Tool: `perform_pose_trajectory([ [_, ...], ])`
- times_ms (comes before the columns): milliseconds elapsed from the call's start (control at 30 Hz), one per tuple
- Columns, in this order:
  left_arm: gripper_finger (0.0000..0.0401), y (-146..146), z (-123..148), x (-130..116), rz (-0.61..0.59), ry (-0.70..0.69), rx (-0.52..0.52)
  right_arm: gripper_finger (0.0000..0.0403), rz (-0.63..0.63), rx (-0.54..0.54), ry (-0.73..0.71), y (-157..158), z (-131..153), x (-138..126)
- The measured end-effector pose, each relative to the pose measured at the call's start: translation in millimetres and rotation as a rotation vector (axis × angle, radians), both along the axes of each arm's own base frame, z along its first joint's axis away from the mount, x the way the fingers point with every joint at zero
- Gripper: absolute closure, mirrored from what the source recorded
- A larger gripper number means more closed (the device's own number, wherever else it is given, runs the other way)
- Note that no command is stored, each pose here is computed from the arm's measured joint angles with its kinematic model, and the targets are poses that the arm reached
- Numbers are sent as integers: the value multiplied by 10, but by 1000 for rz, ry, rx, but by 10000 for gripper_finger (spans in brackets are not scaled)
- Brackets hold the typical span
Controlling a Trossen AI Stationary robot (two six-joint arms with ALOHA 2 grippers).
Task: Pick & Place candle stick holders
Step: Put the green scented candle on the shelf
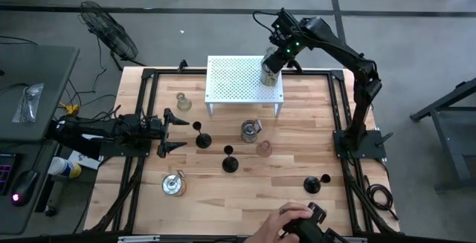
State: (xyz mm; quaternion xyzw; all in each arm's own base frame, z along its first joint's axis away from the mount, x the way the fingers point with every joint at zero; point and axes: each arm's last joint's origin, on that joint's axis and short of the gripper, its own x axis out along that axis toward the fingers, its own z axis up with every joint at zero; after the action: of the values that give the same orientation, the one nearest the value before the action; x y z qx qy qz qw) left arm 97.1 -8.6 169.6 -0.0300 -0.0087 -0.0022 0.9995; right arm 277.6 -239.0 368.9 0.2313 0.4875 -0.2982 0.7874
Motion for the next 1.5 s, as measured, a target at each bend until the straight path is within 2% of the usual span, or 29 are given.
perform_pose_trajectory([
  [1300, 29, 0, -1, 0, 0, 1, 0, 399, 21, -55, 75, 3, 19, -68],
  [1500, 29, 0, 0, 0, 0, 0, 0, 399, 33, -41, 52, 15, 29, -62],
])
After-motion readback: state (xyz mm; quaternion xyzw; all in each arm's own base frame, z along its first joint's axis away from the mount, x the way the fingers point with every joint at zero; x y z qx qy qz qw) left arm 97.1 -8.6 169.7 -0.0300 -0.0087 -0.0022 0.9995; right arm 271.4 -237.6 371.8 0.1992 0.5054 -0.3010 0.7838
